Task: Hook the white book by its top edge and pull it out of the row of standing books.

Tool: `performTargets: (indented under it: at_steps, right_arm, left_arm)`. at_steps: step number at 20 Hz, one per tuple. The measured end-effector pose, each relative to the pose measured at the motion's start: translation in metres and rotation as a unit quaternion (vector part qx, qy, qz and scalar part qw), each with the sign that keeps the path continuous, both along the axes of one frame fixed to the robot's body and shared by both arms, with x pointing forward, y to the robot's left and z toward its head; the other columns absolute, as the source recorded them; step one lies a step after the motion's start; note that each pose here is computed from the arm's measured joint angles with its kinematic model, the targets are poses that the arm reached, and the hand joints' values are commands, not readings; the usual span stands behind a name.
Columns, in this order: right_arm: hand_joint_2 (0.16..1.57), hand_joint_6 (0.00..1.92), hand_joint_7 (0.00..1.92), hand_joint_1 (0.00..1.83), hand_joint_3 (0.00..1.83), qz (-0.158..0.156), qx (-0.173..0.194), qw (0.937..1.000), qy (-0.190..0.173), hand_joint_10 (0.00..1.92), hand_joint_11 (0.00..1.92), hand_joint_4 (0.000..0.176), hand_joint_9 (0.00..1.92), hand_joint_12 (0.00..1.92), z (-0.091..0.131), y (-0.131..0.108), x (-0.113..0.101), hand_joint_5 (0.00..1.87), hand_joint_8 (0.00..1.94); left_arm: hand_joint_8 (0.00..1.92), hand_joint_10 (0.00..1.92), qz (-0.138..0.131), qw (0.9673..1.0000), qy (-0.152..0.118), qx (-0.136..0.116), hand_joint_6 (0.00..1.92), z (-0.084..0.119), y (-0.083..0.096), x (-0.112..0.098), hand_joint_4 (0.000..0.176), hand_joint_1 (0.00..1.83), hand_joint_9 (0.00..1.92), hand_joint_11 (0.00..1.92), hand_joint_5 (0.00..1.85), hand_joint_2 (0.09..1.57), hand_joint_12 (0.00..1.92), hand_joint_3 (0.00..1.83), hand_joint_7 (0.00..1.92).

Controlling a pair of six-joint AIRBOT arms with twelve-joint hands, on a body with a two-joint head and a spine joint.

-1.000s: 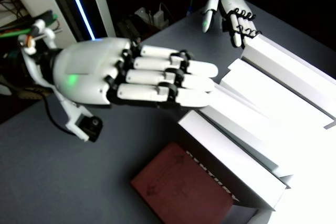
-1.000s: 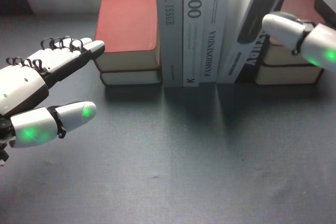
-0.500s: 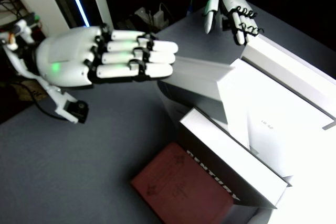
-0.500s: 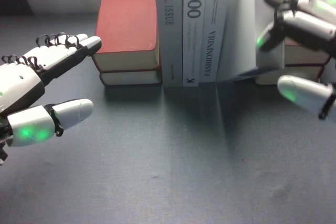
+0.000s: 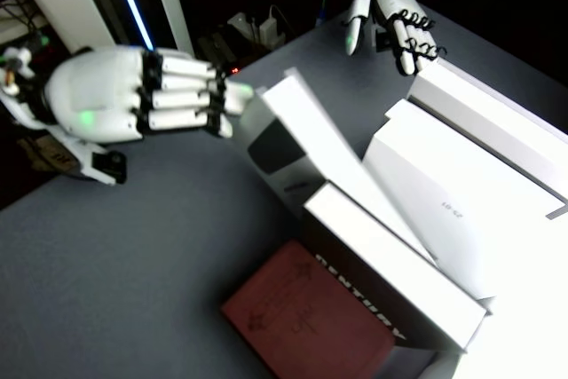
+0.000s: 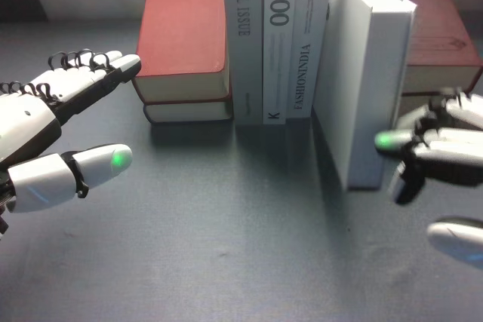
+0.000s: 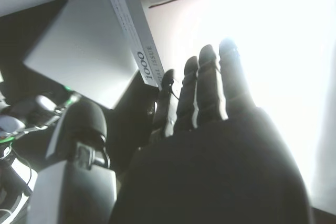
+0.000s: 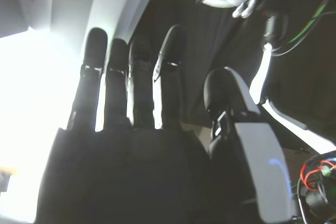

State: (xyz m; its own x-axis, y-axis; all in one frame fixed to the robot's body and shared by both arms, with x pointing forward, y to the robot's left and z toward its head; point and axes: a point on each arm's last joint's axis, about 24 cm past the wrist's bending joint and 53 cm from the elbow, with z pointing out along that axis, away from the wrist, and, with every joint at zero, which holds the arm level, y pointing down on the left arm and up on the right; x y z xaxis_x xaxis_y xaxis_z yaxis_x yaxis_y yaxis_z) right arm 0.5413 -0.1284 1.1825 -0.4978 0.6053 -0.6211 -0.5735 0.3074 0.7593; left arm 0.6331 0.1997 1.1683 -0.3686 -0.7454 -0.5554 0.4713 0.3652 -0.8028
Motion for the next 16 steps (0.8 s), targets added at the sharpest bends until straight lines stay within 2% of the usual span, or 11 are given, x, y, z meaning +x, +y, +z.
performTargets:
  at_steps: [2,3,4,5,6,7,10,13,14,15,16]
  right_arm:
    - [1.46,1.01,0.59,0.21,0.00,-0.006,-0.007,0.9994,0.035,0.97,0.00,0.000,0.16,1.70,-0.018,-0.004,0.000,0.39,0.15]
    - [1.46,0.87,0.67,0.17,0.00,-0.004,-0.008,0.9990,0.044,0.90,0.00,0.000,0.28,1.68,-0.022,-0.003,0.000,0.43,0.18]
    - [1.46,0.83,0.73,0.18,0.00,-0.003,-0.007,0.9989,0.046,0.99,0.13,0.000,0.42,1.73,-0.023,-0.002,-0.001,0.44,0.23]
    - [1.46,0.83,0.73,0.18,0.00,-0.003,-0.005,0.9988,0.048,0.99,0.13,0.000,0.42,1.73,-0.023,-0.002,-0.001,0.44,0.23]
    - [1.46,0.87,0.67,0.21,0.00,-0.002,-0.005,0.9987,0.050,1.14,0.25,0.000,0.49,1.79,-0.024,-0.001,-0.001,0.43,0.57]
    - [1.49,0.96,0.50,0.18,0.01,-0.003,-0.005,0.9985,0.054,1.11,0.05,0.000,0.25,1.78,-0.026,-0.002,-0.002,0.36,0.61]
    - [1.51,0.98,0.29,0.19,0.01,-0.019,-0.008,0.9983,0.054,1.12,0.00,0.000,0.03,1.73,-0.026,-0.009,0.005,0.25,0.65]
    - [1.51,0.75,0.21,0.10,0.00,-0.067,-0.011,0.9977,0.005,0.88,0.00,0.000,0.01,1.52,0.001,-0.034,0.018,0.10,0.37]
    - [1.52,0.65,0.11,0.08,0.01,-0.085,-0.004,0.9963,-0.010,0.57,0.00,0.000,0.00,1.47,0.011,-0.043,0.022,0.02,0.28]
    - [1.54,0.50,0.07,0.05,0.01,-0.100,-0.001,0.9947,-0.024,0.41,0.00,0.000,0.00,1.36,0.018,-0.050,0.025,0.00,0.19]
    - [1.55,0.23,0.01,0.01,0.01,-0.112,0.001,0.9932,-0.033,0.08,0.00,0.000,0.00,0.95,0.022,-0.054,0.027,0.00,0.04]
  left_arm:
    - [0.00,0.00,0.000,1.0000,0.000,0.000,0.00,0.000,0.000,0.000,0.053,0.17,0.00,0.00,0.04,1.35,0.00,0.00,0.00]
    - [0.00,0.00,0.000,1.0000,0.000,0.000,0.01,0.000,0.000,0.000,0.050,0.18,0.00,0.00,0.07,1.34,0.00,0.00,0.00]
    - [0.00,0.00,0.000,1.0000,0.000,0.000,0.01,0.000,0.000,0.000,0.049,0.17,0.00,0.00,0.07,1.34,0.00,0.00,0.00]
    - [0.00,0.00,0.000,1.0000,0.000,0.000,0.01,0.000,0.000,0.000,0.049,0.17,0.00,0.00,0.07,1.34,0.00,0.00,0.00]
    - [0.00,0.00,0.001,1.0000,0.001,0.000,0.01,0.000,0.001,0.000,0.052,0.17,0.00,0.00,0.07,1.34,0.00,0.00,0.00]
    - [0.00,0.00,0.002,1.0000,0.001,-0.001,0.01,0.000,0.001,0.001,0.049,0.19,0.00,0.00,0.07,1.34,0.00,0.00,0.00]
    - [0.00,0.00,0.000,1.0000,0.000,0.000,0.00,0.000,0.000,0.000,0.049,0.18,0.00,0.00,0.06,1.35,0.00,0.00,0.00]
    - [0.00,0.00,0.000,1.0000,0.000,-0.003,0.00,0.000,0.000,-0.001,0.035,0.13,0.00,0.00,0.06,1.35,0.00,0.00,0.00]
    - [0.00,0.00,0.000,1.0000,-0.001,-0.003,0.01,0.001,0.000,-0.001,0.012,0.18,0.00,0.00,0.09,1.35,0.00,0.00,0.00]
    - [0.00,0.00,0.001,1.0000,-0.002,-0.005,0.00,0.002,0.001,-0.002,0.014,0.18,0.00,0.00,0.07,1.35,0.00,0.00,0.00]
    - [0.00,0.00,0.001,1.0000,-0.005,-0.008,0.00,0.003,0.001,-0.004,0.026,0.23,0.00,0.00,0.01,1.35,0.00,0.00,0.00]
